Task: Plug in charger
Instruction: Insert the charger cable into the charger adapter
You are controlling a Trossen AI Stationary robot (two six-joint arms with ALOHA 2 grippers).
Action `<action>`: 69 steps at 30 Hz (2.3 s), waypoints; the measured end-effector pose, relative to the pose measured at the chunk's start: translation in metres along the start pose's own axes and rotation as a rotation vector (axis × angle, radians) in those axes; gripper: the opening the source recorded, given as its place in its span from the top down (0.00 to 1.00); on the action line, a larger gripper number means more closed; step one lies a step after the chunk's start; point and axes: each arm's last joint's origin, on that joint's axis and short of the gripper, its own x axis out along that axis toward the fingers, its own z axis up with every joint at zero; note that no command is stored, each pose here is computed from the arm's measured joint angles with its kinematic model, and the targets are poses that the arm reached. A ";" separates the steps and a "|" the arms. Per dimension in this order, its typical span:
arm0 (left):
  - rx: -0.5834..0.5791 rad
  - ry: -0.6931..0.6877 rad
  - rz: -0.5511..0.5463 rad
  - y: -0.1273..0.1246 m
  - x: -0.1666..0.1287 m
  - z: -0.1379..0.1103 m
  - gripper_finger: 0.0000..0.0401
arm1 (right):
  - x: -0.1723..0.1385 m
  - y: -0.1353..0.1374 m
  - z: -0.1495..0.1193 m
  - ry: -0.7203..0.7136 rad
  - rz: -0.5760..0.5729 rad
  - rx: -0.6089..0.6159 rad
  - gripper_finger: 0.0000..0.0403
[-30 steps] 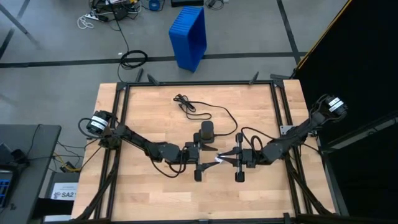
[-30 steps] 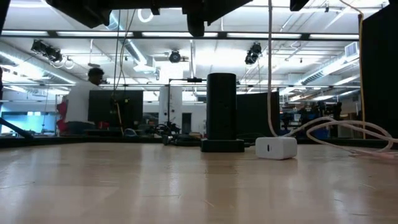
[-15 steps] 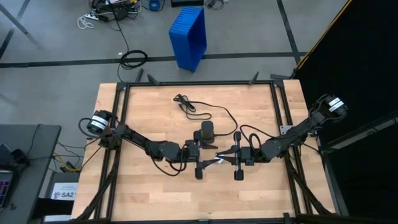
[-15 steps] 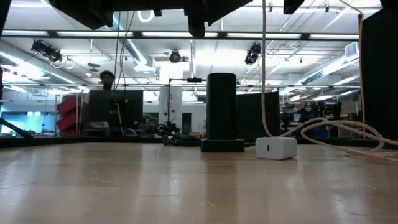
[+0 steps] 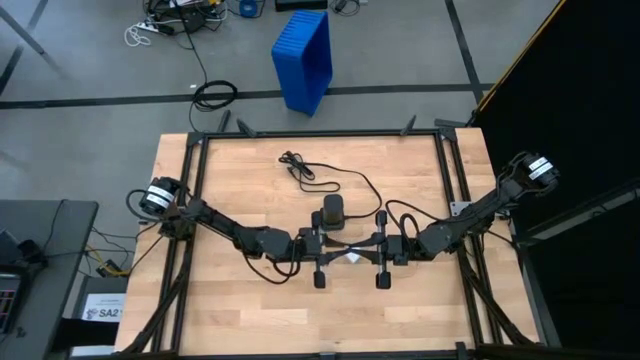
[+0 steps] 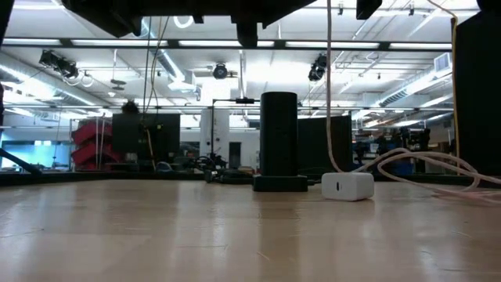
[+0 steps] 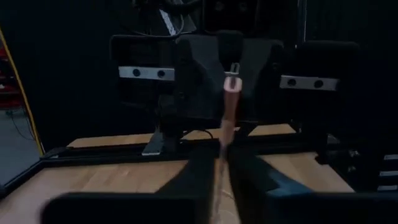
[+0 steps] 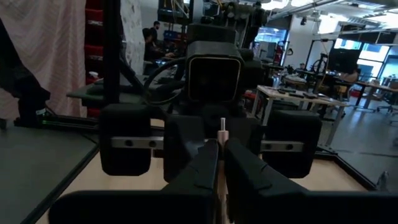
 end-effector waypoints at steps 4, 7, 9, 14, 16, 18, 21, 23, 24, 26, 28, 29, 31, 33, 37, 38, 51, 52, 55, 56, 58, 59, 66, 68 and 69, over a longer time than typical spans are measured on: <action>-0.001 -0.003 0.001 0.000 0.000 0.000 0.98 | 0.000 0.000 0.000 -0.001 0.000 0.001 1.00; 0.000 -0.001 0.001 0.000 0.000 0.000 0.99 | 0.000 0.000 0.000 0.000 0.001 0.000 1.00; 0.009 0.008 0.000 0.000 0.000 -0.001 1.00 | 0.000 0.000 0.000 0.001 0.002 0.000 1.00; 0.056 0.085 -0.004 0.000 -0.005 0.005 1.00 | -0.003 0.004 0.001 -0.004 0.021 0.000 1.00; 0.078 0.138 0.009 -0.002 -0.010 0.008 1.00 | -0.004 0.008 0.002 -0.009 0.036 -0.014 0.99; 0.103 0.192 0.026 -0.004 -0.017 0.014 1.00 | -0.007 0.011 0.003 -0.011 0.037 -0.018 0.97; 0.138 0.251 0.046 -0.008 -0.029 0.024 1.00 | -0.012 0.014 0.006 -0.008 0.003 -0.037 0.93; 0.164 0.288 0.071 -0.010 -0.037 0.030 1.00 | -0.015 0.016 0.008 -0.003 -0.030 -0.060 0.89; 0.178 0.305 0.084 -0.011 -0.042 0.033 1.00 | -0.017 0.017 0.009 0.000 -0.048 -0.066 0.88; 0.198 0.339 0.097 -0.013 -0.050 0.038 1.00 | -0.020 0.019 0.010 0.002 -0.069 -0.066 0.85; 0.195 0.371 0.095 -0.014 -0.057 0.041 1.00 | -0.021 0.020 0.011 0.007 -0.080 -0.071 0.83; 0.189 0.388 0.091 -0.014 -0.060 0.042 1.00 | -0.022 0.021 0.010 0.010 -0.082 -0.076 0.82; 0.172 0.424 0.085 -0.015 -0.067 0.044 1.00 | -0.023 0.022 0.010 0.015 -0.087 -0.081 0.81; 0.156 0.441 0.077 -0.016 -0.074 0.048 1.00 | -0.025 0.024 0.010 0.022 -0.101 -0.088 0.80; 0.150 0.458 0.048 -0.021 -0.085 0.054 1.00 | -0.029 0.027 0.011 0.036 -0.145 -0.118 0.78; 0.150 0.456 0.034 -0.023 -0.088 0.057 1.00 | -0.030 0.028 0.011 0.041 -0.161 -0.126 0.78; 0.045 0.599 -0.058 -0.044 -0.118 0.052 1.00 | -0.058 0.048 0.001 0.181 -0.371 -0.217 0.77; 0.024 0.639 -0.040 -0.043 -0.121 0.048 1.00 | -0.060 0.050 -0.001 0.185 -0.367 -0.206 0.77; -0.032 0.754 0.006 -0.040 -0.129 0.039 1.00 | -0.066 0.054 -0.006 0.196 -0.342 -0.174 0.78; -0.054 0.783 0.015 -0.040 -0.131 0.037 1.00 | -0.068 0.056 -0.007 0.200 -0.337 -0.161 0.78; -0.085 0.843 0.021 -0.038 -0.135 0.033 1.00 | -0.071 0.057 -0.012 0.213 -0.329 -0.139 0.79; -0.100 0.865 0.022 -0.038 -0.137 0.032 1.00 | -0.072 0.057 -0.014 0.222 -0.327 -0.130 0.79; -0.170 0.944 0.015 -0.037 -0.141 0.029 1.00 | -0.079 0.041 -0.039 0.437 -0.220 0.066 0.79; -0.176 0.970 0.030 -0.036 -0.143 0.027 1.00 | -0.080 0.033 -0.048 0.542 -0.215 0.144 0.80; -0.184 0.983 0.046 -0.035 -0.144 0.026 1.00 | -0.080 0.030 -0.052 0.593 -0.218 0.172 0.80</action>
